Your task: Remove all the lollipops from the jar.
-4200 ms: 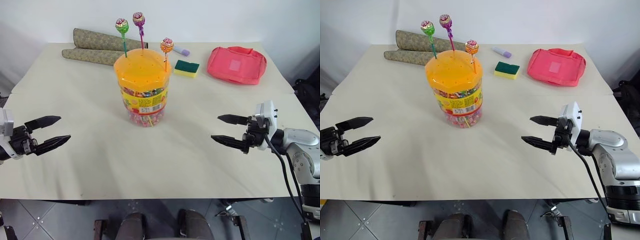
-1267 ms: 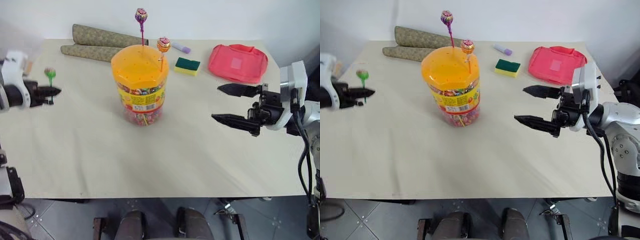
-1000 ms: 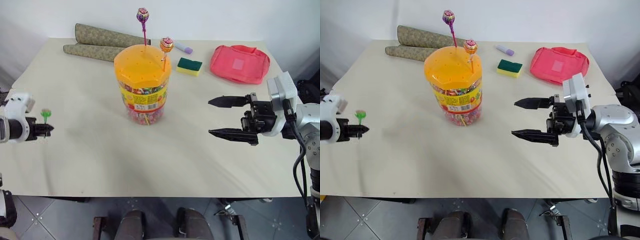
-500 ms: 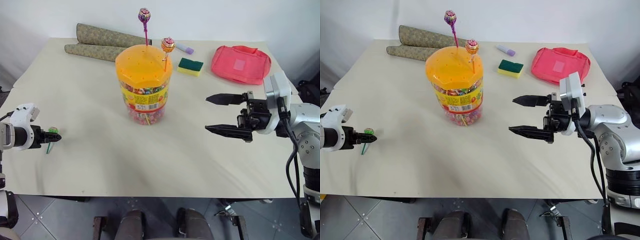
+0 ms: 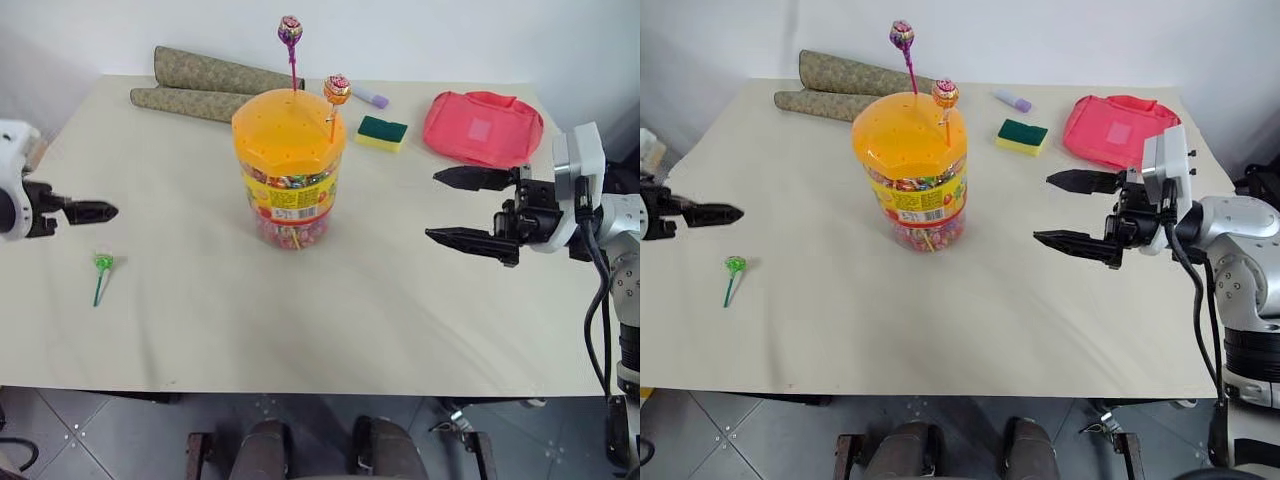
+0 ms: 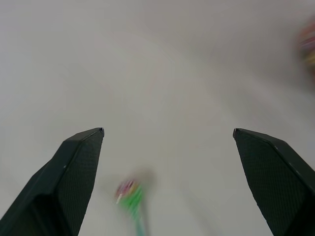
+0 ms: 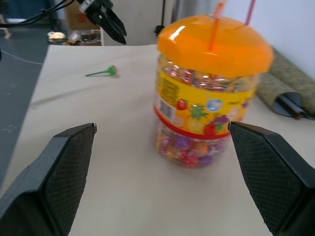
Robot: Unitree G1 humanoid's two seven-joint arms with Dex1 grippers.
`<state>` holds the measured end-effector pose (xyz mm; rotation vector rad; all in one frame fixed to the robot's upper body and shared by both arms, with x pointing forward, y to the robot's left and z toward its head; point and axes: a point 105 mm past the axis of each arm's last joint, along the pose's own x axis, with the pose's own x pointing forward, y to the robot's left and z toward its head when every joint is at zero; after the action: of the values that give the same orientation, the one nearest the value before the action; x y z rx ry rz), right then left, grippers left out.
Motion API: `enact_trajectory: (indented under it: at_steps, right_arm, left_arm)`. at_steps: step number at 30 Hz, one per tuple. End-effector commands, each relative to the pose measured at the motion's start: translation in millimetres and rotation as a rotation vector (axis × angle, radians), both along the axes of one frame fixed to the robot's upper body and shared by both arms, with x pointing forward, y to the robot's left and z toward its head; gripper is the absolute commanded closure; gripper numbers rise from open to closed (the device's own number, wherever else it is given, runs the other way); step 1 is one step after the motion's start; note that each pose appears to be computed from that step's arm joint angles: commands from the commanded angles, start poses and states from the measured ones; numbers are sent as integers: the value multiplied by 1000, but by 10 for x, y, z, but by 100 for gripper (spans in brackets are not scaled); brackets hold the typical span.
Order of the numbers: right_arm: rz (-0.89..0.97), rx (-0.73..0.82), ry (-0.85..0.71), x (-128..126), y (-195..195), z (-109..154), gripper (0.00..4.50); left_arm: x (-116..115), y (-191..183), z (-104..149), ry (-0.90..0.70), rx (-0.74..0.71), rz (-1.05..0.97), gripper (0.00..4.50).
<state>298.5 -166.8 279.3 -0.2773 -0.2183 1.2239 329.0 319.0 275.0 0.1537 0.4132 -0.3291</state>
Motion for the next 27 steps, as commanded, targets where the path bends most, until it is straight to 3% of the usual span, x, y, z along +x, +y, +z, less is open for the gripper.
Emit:
enact_trajectory:
  at_steps: [1,6,11,13,21,27]
  right_arm:
    - [-36,39,-96,1,-36,281,0]
    - [-43,68,-119,28,42,414,0]
    - [-57,115,-120,99,203,469,0]
    - [-58,116,-105,131,273,450,0]
    - [-62,135,-47,340,581,558,0]
    - [25,140,30,424,916,521,0]
  left_arm:
    - [3,-253,372,-223,5,-185,3]
    - [35,-594,512,-407,-109,-436,3]
    - [-128,-854,677,-634,-244,-751,3]
    - [-196,-885,656,-657,-259,-837,3]
    - [-349,-836,561,-672,-285,-958,3]
    - [-400,-741,504,-648,-260,-917,3]
